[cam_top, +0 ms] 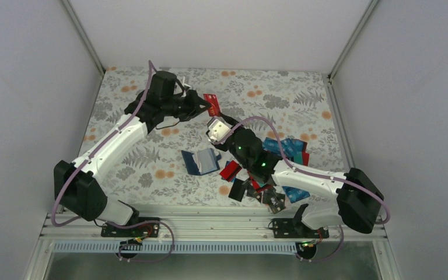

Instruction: Put the credit cards into the card holder

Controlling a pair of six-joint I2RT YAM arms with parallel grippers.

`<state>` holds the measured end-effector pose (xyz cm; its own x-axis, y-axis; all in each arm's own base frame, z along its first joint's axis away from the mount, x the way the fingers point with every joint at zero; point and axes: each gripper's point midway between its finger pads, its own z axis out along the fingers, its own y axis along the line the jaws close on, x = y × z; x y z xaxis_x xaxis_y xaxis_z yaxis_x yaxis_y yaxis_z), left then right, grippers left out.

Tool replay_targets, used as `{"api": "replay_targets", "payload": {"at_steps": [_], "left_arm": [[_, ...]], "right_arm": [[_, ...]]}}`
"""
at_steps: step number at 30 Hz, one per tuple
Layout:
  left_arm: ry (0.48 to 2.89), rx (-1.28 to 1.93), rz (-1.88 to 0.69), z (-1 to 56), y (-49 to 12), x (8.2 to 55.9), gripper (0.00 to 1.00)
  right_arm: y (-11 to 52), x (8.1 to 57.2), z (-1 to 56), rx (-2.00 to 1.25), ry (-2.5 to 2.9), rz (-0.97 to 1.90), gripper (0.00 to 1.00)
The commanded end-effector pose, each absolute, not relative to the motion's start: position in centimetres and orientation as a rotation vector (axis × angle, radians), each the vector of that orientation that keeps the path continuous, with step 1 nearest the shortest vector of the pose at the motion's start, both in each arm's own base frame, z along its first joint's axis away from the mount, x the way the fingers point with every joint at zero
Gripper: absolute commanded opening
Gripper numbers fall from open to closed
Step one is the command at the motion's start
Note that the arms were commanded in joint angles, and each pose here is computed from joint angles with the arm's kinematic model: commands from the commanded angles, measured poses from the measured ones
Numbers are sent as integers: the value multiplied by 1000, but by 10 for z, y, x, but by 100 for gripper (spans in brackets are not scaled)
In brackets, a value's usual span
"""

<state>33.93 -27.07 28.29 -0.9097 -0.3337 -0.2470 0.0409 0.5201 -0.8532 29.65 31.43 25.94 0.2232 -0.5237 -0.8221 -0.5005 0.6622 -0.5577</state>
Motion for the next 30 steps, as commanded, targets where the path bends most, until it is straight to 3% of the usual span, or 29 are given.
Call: {"api": "replay_targets", "payload": {"at_steps": [1,14,23,30], "left_arm": [[2383,-197,-1226,268,-256,343,2],[2565,-72,-811,154,-201,295,2],[2607,-74,-749,122,-184,272,2],[2648,-73,-700,103,-176,261,2]], "right_arm": [[323,283,276,-849,1496,225,62],[314,240,230,-595,1994,961,70],[336,222,143,-456,2483,1400,51],[338,223,102,-400,2652,1364,50]]}}
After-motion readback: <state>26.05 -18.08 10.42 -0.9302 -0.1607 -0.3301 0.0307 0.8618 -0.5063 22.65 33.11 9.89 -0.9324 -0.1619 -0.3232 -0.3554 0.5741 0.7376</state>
